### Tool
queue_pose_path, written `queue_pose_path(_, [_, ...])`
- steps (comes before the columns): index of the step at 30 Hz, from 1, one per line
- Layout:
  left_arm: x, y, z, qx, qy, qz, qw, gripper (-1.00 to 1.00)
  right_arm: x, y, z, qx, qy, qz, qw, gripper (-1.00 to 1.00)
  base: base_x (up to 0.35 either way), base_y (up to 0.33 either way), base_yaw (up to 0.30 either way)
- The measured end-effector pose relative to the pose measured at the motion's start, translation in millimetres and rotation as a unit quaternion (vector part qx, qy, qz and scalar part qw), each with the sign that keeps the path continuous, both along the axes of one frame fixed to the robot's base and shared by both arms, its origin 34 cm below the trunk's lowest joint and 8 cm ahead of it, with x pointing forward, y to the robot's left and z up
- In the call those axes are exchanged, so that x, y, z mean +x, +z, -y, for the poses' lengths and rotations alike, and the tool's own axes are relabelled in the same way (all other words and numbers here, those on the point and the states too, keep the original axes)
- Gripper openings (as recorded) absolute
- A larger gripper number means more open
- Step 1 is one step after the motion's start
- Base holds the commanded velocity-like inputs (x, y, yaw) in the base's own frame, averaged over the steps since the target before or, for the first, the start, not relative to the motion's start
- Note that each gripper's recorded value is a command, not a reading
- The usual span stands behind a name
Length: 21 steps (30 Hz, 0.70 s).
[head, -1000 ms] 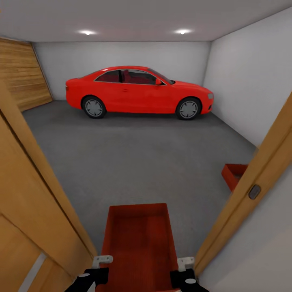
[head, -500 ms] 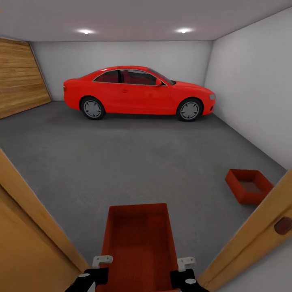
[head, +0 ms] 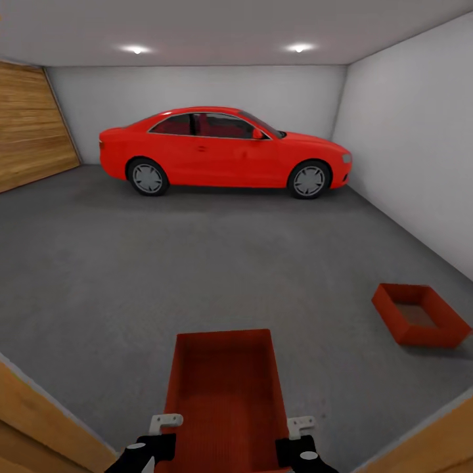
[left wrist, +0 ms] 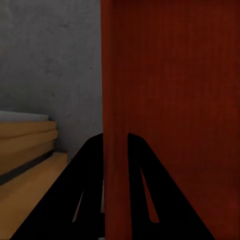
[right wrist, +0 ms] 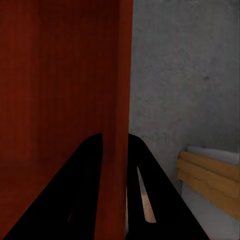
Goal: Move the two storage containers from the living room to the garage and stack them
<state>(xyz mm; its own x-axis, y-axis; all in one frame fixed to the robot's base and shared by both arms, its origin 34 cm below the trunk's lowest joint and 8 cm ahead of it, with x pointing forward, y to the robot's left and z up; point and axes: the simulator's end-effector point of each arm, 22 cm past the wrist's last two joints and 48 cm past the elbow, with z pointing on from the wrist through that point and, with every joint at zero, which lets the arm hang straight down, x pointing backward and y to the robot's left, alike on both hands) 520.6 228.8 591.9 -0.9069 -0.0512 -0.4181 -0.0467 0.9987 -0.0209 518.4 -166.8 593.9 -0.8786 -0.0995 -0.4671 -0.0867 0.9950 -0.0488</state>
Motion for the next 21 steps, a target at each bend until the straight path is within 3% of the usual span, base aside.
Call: queue_pose_path(21, [-0.1, -0.1, 0.0, 0.0, 0.0, 0.001, 1.0, -1.0, 0.0, 0.0, 0.0, 0.0, 0.0, 0.0, 1.0, -1.0, 0.324, 0.0, 0.0])
